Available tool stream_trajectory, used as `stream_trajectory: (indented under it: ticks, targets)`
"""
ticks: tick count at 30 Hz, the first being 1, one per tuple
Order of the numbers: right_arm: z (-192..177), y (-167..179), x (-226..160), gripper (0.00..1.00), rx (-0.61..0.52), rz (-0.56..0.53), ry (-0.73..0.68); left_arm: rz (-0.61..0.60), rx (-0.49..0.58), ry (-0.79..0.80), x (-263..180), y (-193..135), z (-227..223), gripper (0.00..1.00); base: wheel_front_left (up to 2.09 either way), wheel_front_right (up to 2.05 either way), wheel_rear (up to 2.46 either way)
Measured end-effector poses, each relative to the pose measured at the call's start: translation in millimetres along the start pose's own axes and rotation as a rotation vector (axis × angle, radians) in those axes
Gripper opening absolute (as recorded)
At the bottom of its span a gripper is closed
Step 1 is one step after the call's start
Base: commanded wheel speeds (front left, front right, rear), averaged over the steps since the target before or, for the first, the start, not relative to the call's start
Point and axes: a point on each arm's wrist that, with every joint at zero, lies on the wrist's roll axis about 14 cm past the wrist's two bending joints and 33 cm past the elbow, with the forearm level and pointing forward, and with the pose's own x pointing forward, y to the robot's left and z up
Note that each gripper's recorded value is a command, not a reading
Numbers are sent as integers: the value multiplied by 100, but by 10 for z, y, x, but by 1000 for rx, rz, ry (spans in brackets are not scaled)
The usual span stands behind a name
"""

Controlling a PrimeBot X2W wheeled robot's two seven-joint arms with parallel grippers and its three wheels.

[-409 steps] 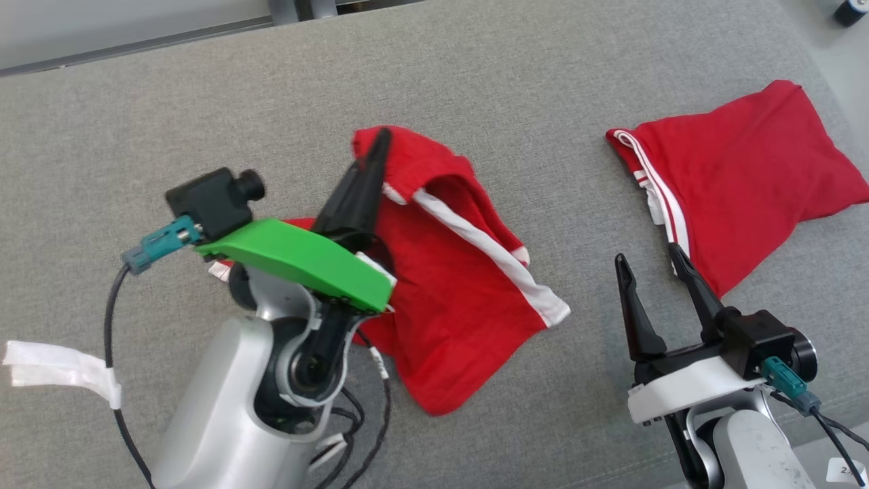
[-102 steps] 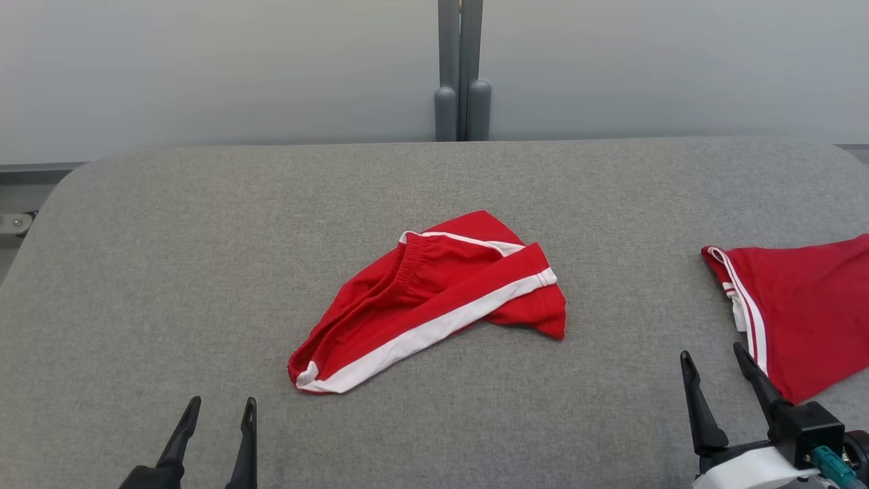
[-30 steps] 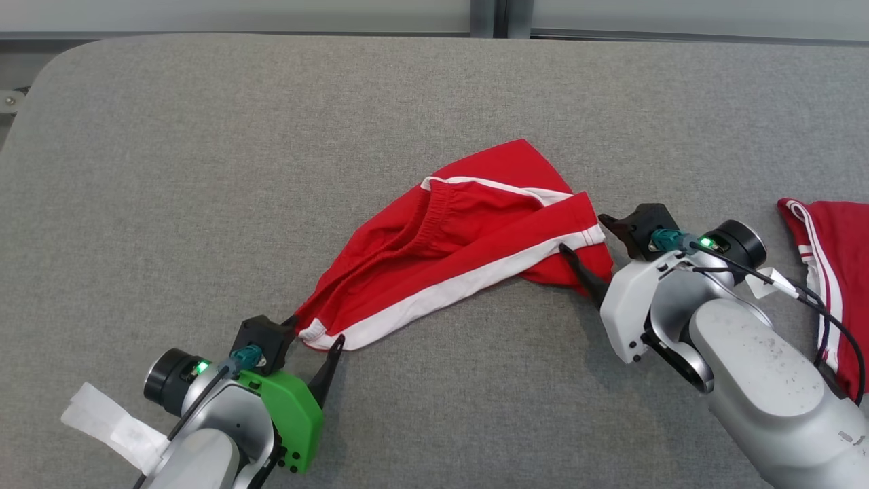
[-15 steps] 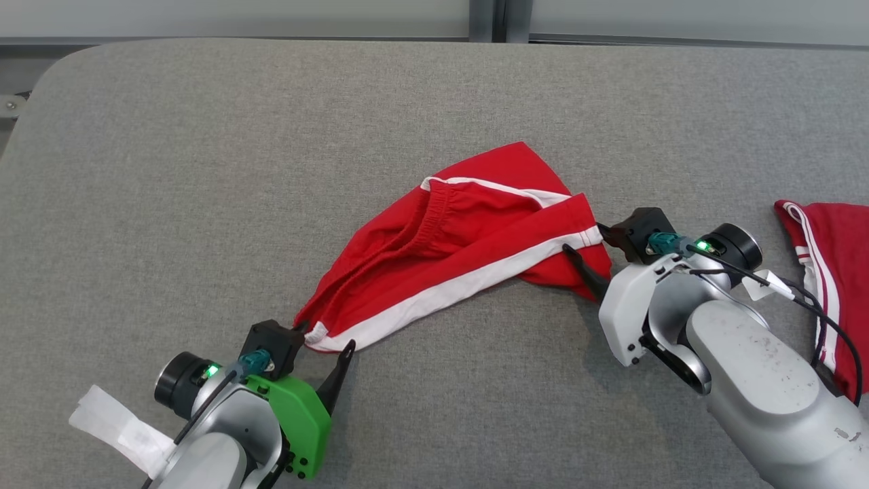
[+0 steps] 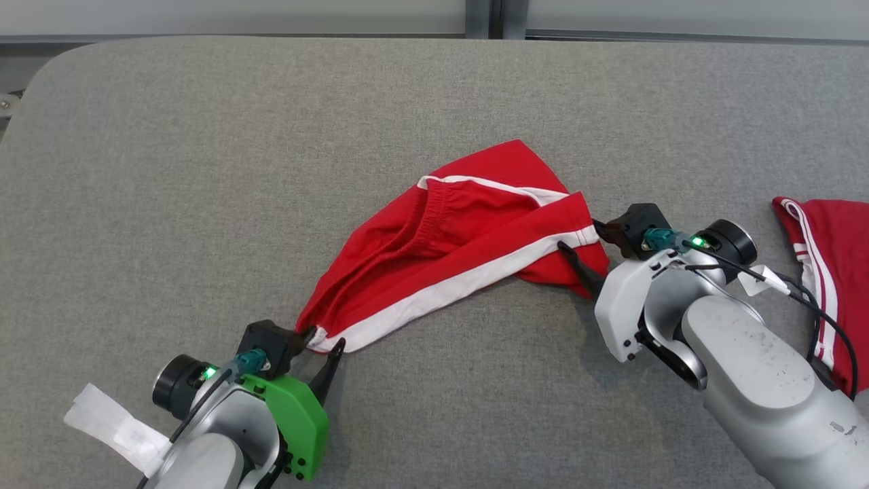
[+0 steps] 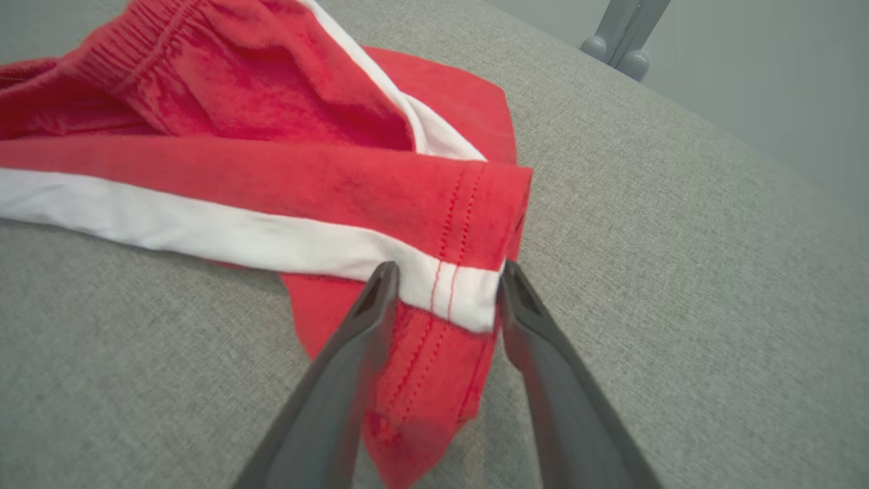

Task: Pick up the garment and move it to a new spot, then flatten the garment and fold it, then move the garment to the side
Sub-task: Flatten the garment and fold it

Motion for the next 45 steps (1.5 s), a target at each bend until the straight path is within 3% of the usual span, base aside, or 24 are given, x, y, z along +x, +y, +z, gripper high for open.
stream_trajectory:
  ticks: [2, 4, 6, 9, 10, 11, 15, 21, 27, 33, 39, 45]
  targets:
    - [-10, -19, 8, 73, 0, -3, 3, -3, -6, -1, 4, -9, -4, 40, 0, 0, 0]
    - [-47, -21, 25, 71, 13, -1, 12, -7, -17, -4, 13, -13, -6, 25, 0, 0, 0]
    - [-66, -21, 43, 61, 24, -1, 19, -8, -23, -4, 19, -12, -13, 17, 0, 0, 0]
    - [-78, -40, 67, 31, 27, -2, 30, -8, -26, -3, 27, -6, -19, 0, 0, 0, 0]
    - [-75, -36, 74, 2, 33, 0, 30, -7, -29, -6, 26, -4, -20, 0, 0, 0, 0]
    - [-72, -22, 78, 0, 38, 4, 29, -7, -33, -8, 24, -5, -20, 0, 0, 0, 0]
    - [-45, 38, 74, 0, 74, 21, 21, -9, -77, -32, 26, -20, 21, 0, 0, 0, 0]
    - [292, -34, -112, 0, 249, 37, -84, -48, -304, -159, -52, -78, 395, 0, 0, 0, 0]
    - [777, -502, -723, 0, 421, 13, -234, -183, -457, -328, -401, -167, 1021, 0, 0, 0, 0]
    - [1261, -1053, -1333, 0, 454, -74, -385, -345, -528, -476, -749, -325, 1726, 0, 0, 0, 0]
    - [1780, -1347, -1292, 0, 451, -84, -487, -430, -434, -503, -599, -326, 2349, 0, 0, 0, 0]
    - [2341, -1705, -840, 0, 429, -148, -598, -303, -393, -559, -53, 171, 3037, 0, 0, 0, 0]
